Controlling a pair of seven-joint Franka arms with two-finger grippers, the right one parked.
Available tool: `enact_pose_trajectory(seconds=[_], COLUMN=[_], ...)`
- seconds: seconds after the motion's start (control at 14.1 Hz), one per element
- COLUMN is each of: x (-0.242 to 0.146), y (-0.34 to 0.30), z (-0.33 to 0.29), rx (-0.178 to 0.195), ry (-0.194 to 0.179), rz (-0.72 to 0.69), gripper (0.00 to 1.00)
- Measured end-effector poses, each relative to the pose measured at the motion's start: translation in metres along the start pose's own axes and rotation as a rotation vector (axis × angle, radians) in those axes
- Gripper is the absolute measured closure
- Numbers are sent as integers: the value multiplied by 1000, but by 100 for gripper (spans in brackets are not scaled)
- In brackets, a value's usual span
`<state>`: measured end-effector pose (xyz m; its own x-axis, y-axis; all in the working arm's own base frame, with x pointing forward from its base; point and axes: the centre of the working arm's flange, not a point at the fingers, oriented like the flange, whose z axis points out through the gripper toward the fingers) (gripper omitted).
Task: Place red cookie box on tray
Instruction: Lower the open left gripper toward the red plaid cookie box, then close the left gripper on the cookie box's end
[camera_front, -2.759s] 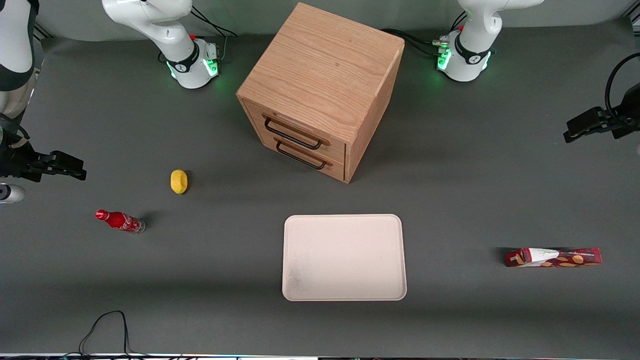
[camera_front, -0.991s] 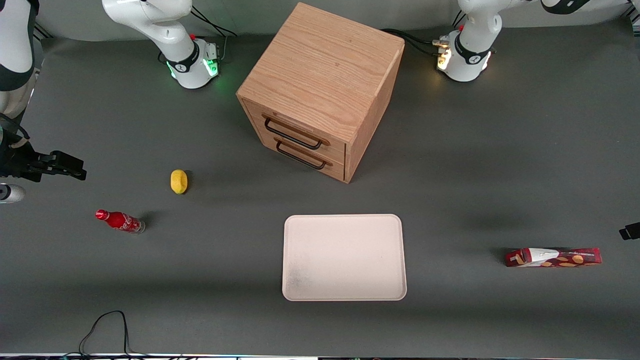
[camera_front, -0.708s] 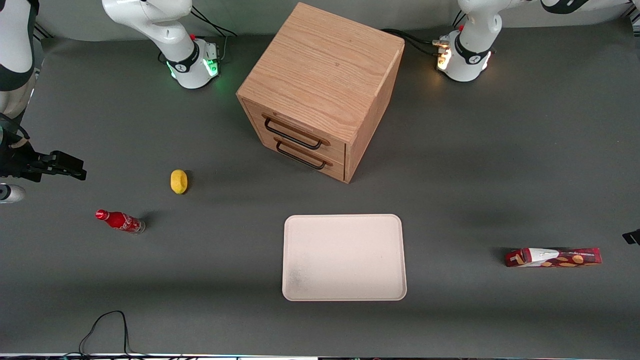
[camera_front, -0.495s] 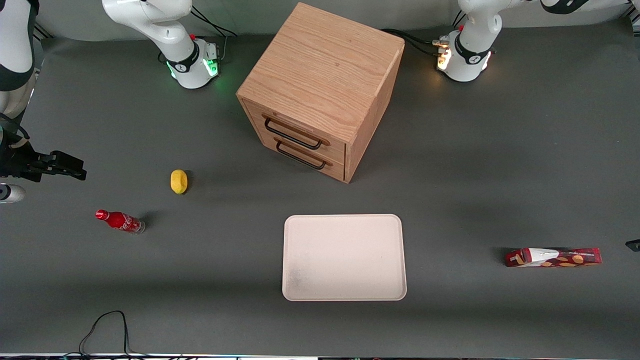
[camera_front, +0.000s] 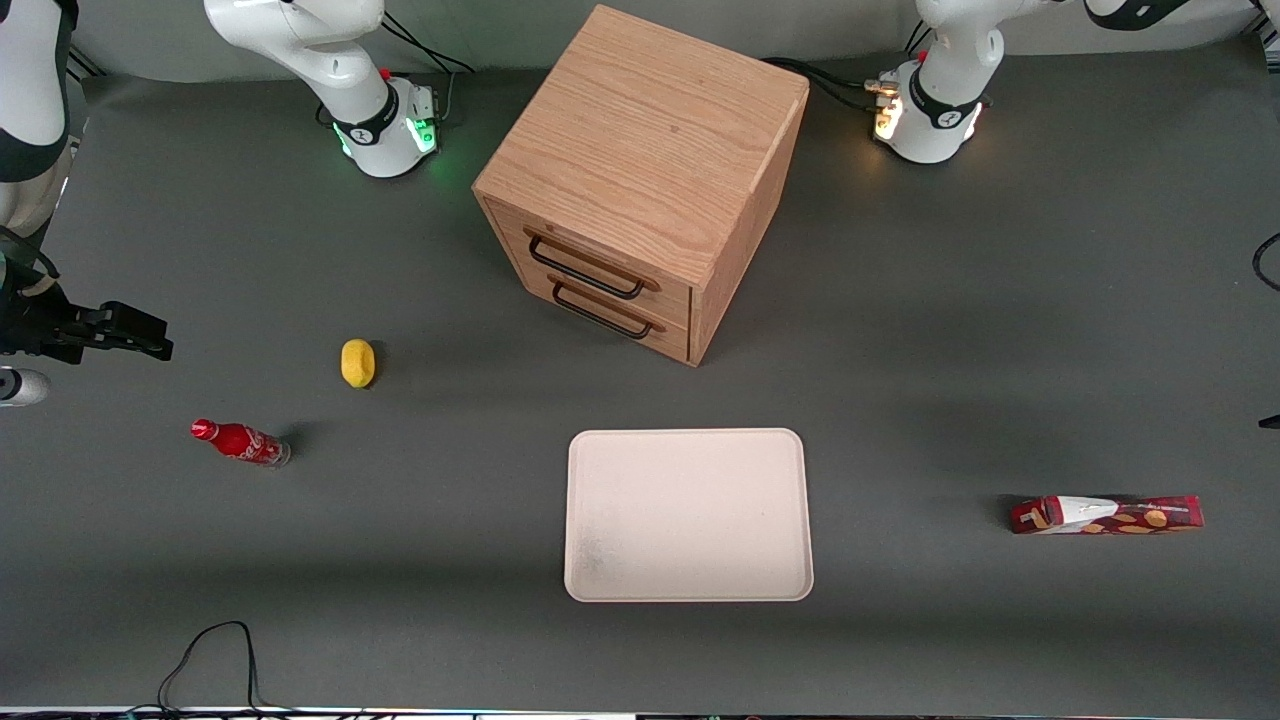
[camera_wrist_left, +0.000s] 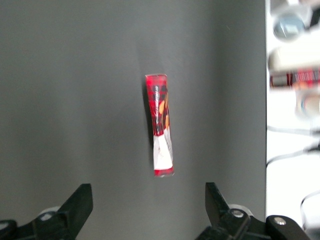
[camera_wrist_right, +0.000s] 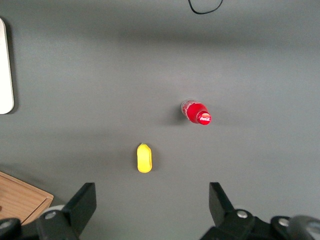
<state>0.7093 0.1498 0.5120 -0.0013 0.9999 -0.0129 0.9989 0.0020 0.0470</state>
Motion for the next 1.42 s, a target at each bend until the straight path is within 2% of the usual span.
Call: enact_pose_trajectory(seconds=[0.14,0.28,0.64,0.85,1.06,1.2,1.42], x=[3,4,5,6,5,4,2], y=[0,3,4,-1,1,3,4], z=[14,32,116,164,194,208,224], rx=[5,-6,-26,15,22,5,-51], ry=[0,1,5,-2,-4,-3,5], rz=[-50,-65,-73,-75,-74,-71,-69], gripper=[0,0,0,0,0,0,0])
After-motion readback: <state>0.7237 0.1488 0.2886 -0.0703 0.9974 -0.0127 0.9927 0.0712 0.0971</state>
